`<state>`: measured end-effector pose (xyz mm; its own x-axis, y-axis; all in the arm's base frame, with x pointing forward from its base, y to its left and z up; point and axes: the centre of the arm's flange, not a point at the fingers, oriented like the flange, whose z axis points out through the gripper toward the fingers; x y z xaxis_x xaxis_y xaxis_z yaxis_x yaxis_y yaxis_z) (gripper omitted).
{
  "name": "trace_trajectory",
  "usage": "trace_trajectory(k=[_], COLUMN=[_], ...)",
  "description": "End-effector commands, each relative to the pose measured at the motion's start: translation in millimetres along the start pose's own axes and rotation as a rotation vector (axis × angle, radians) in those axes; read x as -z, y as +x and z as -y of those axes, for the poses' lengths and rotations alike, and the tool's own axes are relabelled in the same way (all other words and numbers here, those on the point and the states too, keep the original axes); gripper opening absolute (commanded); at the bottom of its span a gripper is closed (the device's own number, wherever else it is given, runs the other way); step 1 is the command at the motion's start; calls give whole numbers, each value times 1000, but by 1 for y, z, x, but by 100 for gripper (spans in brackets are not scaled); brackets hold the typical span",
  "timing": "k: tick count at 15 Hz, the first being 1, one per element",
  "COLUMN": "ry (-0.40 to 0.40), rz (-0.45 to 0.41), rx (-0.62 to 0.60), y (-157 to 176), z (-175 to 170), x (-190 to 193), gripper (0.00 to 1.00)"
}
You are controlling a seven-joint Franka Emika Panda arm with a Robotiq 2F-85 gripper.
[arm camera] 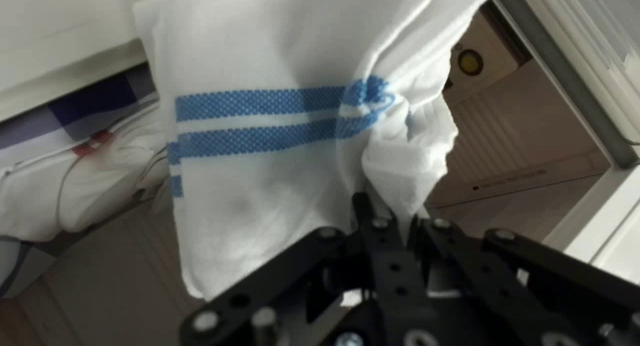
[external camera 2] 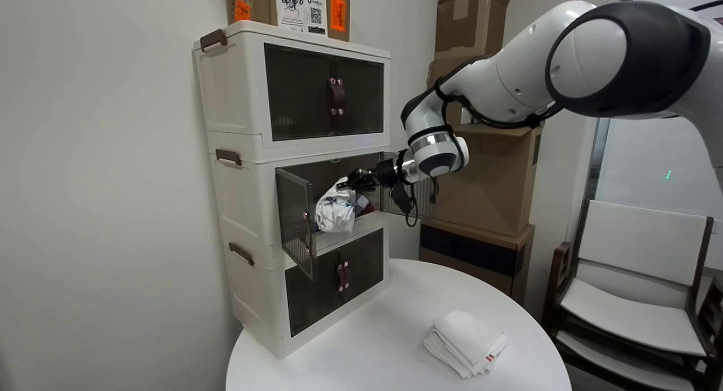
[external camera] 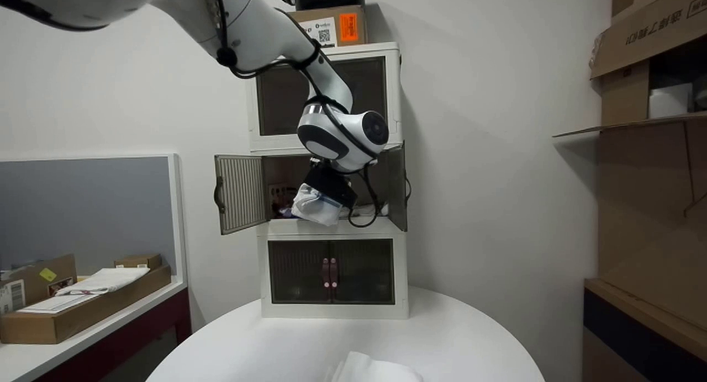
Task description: Put the white and blue towel inside the open cabinet
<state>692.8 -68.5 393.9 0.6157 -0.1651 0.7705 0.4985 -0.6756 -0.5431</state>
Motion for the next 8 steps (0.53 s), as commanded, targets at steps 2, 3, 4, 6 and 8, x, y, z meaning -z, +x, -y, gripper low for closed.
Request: trace_trajectory(k=[2,3,4,6,8], ry=[12,12,14,21,42], rz=[-33,-32,-32,-27,-16], rx=[9,7,5,0,-3], y=[3,2,2,2,-1], z=[-22,-23,-26,-29,-32], x=[-26,-34,-39,-55,-69], gripper=[2,2,2,2,2])
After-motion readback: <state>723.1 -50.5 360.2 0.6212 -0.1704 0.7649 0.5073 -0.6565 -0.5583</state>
